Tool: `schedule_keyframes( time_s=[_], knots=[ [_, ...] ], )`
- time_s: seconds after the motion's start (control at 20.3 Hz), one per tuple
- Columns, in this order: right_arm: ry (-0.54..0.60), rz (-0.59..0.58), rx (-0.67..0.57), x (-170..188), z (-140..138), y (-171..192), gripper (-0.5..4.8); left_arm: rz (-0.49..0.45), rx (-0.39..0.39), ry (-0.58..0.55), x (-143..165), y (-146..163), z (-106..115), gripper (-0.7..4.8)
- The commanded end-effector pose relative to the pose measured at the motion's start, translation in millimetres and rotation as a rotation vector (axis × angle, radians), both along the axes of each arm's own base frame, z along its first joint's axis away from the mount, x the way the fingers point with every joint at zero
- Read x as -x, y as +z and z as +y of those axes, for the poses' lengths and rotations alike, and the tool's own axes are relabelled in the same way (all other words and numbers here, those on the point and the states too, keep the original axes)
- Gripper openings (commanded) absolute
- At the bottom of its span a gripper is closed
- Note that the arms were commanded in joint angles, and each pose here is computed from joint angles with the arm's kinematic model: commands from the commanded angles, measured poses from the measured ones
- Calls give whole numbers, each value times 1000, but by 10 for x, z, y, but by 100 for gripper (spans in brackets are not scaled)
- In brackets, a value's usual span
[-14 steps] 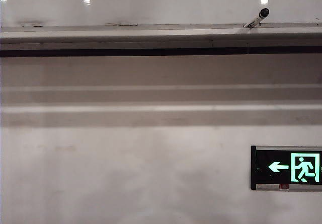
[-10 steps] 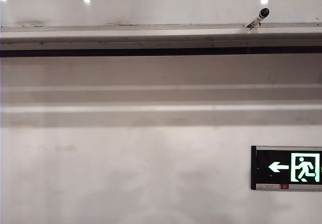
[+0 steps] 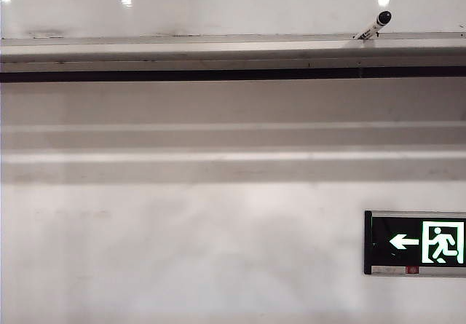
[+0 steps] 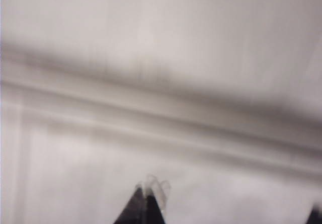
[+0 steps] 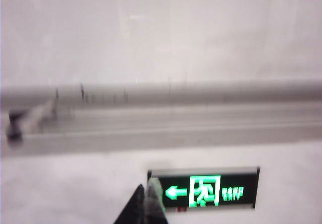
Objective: Wipe the whiteboard clean using the black magnetic whiteboard eraser attached to the whiteboard.
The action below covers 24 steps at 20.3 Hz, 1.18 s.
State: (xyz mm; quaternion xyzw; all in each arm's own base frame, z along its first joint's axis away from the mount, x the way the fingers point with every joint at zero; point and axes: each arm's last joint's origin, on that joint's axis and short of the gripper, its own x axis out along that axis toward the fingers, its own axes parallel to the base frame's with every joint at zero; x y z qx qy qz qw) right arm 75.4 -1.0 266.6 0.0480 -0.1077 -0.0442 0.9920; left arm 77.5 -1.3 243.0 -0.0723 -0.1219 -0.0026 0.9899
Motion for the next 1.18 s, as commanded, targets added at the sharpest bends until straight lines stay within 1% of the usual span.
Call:
schedule_keyframes(
  time_s=[0.05, 0.15, 0.2, 0.25, 0.3, 0.39, 0.44, 0.54, 0.64, 0.74, 0.84, 0.99, 1.04, 1.13, 1.18],
  knots=[
    [1, -59, -5, 1, 1, 625, -1, -26, 12, -1, 74, 486, 3, -6],
    [6, -82, -3, -61, 5, 993, -1, -41, 40, -10, 75, 762, 3, -6],
    [15, -101, -1, -129, 10, 1261, -1, -55, 49, -23, 48, 1017, -1, -6],
    [25, -113, 2, -181, 15, 1427, -1, -65, 51, -39, 31, 1156, -6, -6],
    [58, -136, 12, -290, 30, 1719, -1, -86, 43, -66, -6, 1393, -16, -6],
    [121, -169, 46, -458, 57, 2095, -1, -97, 27, -111, -94, 1693, -32, -6],
    [149, -184, 67, -565, 71, 2267, -1, -78, 17, -147, -147, 1837, -45, -6],
    [189, -205, 81, -772, 93, 2526, -1, 0, 14, -155, -253, 2094, -52, -6],
    [257, -216, 105, -975, 123, 2693, -1, 43, -40, -185, -369, 2336, -68, -6],
    [323, -214, 135, -1180, 152, 2769, -1, 45, -75, -215, -485, 2539, -83, -6],
    [361, -210, 169, -1350, 229, 2803, -1, 35, -75, -217, -570, 2693, -87, -6],
    [412, -268, 294, -1500, 486, 2818, -1, 17, -78, -236, -646, 2832, -110, -6],
    [415, -301, 317, -1569, 602, 2808, -1, 13, -79, -262, -679, 2861, -151, -6],
    [362, -332, 346, -1675, 785, 2774, 2, 15, -80, -319, -732, 2869, -242, -6],
    [345, -351, 368, -1712, 872, 2761, 45, 16, -87, -335, -736, 2865, -270, -6]
  ],
)
